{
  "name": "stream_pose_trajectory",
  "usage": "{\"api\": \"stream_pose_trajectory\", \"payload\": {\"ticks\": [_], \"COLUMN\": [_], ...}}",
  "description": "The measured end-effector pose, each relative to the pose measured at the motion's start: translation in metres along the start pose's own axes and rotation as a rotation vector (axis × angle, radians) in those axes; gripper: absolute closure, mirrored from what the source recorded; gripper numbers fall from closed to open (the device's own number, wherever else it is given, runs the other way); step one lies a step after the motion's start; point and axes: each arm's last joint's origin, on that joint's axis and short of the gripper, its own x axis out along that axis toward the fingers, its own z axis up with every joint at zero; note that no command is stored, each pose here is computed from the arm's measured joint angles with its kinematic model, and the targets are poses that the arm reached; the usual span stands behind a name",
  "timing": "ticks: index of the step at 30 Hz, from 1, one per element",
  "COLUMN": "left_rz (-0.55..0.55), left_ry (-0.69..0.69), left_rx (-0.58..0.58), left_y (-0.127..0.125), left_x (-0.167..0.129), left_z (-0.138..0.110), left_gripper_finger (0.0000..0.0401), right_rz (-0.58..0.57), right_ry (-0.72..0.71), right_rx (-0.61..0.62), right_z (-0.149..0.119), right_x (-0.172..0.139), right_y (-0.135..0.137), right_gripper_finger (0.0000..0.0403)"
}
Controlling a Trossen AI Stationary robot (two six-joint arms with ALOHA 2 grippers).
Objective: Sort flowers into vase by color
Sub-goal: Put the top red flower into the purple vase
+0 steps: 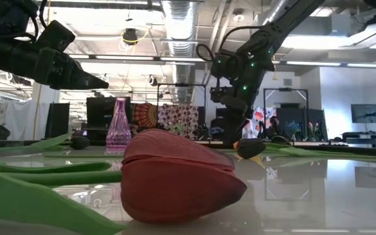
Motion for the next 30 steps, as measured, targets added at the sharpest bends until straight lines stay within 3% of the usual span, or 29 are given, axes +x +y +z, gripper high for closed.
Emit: {"api": "stream_pose_trajectory", "payload": {"ticks": [11,20,26,30], "left_rz": [-0.003,-0.002,0.007,0.009], "left_ry": [0.006,0.028,0.029,0.029], "left_rx": [-0.006,0.012,0.012,0.012], "left_y": [0.0,0.0,0.0,0.0], "left_x": [0.0,0.0,0.0,0.0], "left_z": [-0.001,-0.003,-0.003,-0.003], "left_gripper_finger": [0.039,0.039,0.039,0.039], "right_rz": [0.0,0.014,0.102,0.151], "right_ry": [0.153,0.21,0.124,-0.162], "right_rx": [-0.014,-0.033,0.008,0.027], "right_z": [-0.015,-0.019,-0.011,0.016], "right_x": [0.039,0.035,0.007,-0.027], "right_y": [-0.005,0.006,0.013,0.014], "right_gripper_finger": [0.0244,0.0387,0.0387,0.0387]}}
